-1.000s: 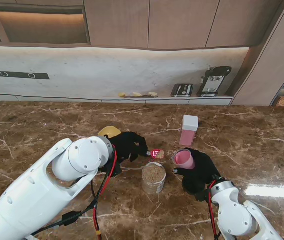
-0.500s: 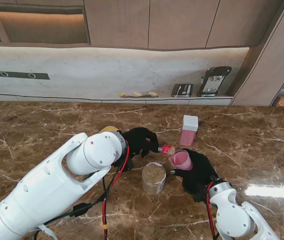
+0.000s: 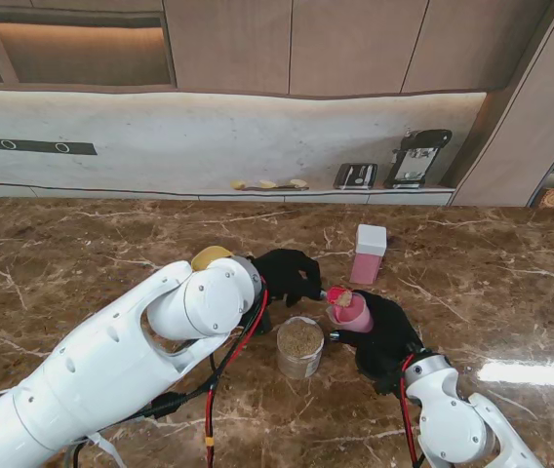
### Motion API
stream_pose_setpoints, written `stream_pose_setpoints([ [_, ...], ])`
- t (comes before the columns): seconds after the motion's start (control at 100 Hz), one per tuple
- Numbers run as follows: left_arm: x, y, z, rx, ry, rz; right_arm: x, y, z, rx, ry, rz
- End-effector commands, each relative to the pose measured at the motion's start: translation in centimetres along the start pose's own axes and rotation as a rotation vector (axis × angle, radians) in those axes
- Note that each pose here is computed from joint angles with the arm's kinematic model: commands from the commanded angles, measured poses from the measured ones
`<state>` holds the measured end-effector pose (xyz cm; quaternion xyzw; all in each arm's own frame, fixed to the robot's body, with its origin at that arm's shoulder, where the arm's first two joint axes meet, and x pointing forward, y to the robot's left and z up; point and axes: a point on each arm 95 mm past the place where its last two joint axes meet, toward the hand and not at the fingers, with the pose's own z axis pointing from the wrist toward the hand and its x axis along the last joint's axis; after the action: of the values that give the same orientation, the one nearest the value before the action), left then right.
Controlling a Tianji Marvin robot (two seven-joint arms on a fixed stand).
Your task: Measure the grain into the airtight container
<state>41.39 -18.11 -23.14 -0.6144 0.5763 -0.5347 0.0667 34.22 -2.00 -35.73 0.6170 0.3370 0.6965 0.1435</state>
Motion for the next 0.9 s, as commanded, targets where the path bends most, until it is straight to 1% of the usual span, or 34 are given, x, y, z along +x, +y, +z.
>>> stream_pose_setpoints([
  [0.0,0.3,0.2,0.0,0.002,0.019,0.031,-0.2,-0.5,-0.2,0.016,-0.011,0.013],
  [0.17,0.9,0.5,0.0,0.033,0.052,0.132,-0.2,-0.5,-0.2,0.015,-0.010,0.019],
  [0.23,1.2,0.6,0.0,0.051,0.065,0.163,-0.2,-0.6,-0.2,0.015,-0.009,0.020],
  [0.33,1.4,0.8,0.1,0.077,0.085,0.244,-0.2,-0.6,-0.2,0.016,-0.008,0.021],
  [0.45,1.6,1.0,0.1,0.113,0.114,0.294,-0.2,-0.6,-0.3,0.014,-0.009,0.024],
  [0.54,1.8,1.0,0.0,0.142,0.141,0.352,-0.2,-0.5,-0.3,0.013,-0.010,0.027],
  [0.67,1.9,1.1,-0.2,0.167,0.189,0.414,-0.2,-0.5,-0.3,0.012,-0.012,0.032],
  [0.74,1.9,1.1,-0.4,0.178,0.203,0.465,-0.2,-0.5,-0.3,0.010,-0.012,0.034],
  [0.89,1.7,1.1,-0.8,0.197,0.226,0.539,-0.2,-0.5,-0.3,0.009,-0.013,0.036],
])
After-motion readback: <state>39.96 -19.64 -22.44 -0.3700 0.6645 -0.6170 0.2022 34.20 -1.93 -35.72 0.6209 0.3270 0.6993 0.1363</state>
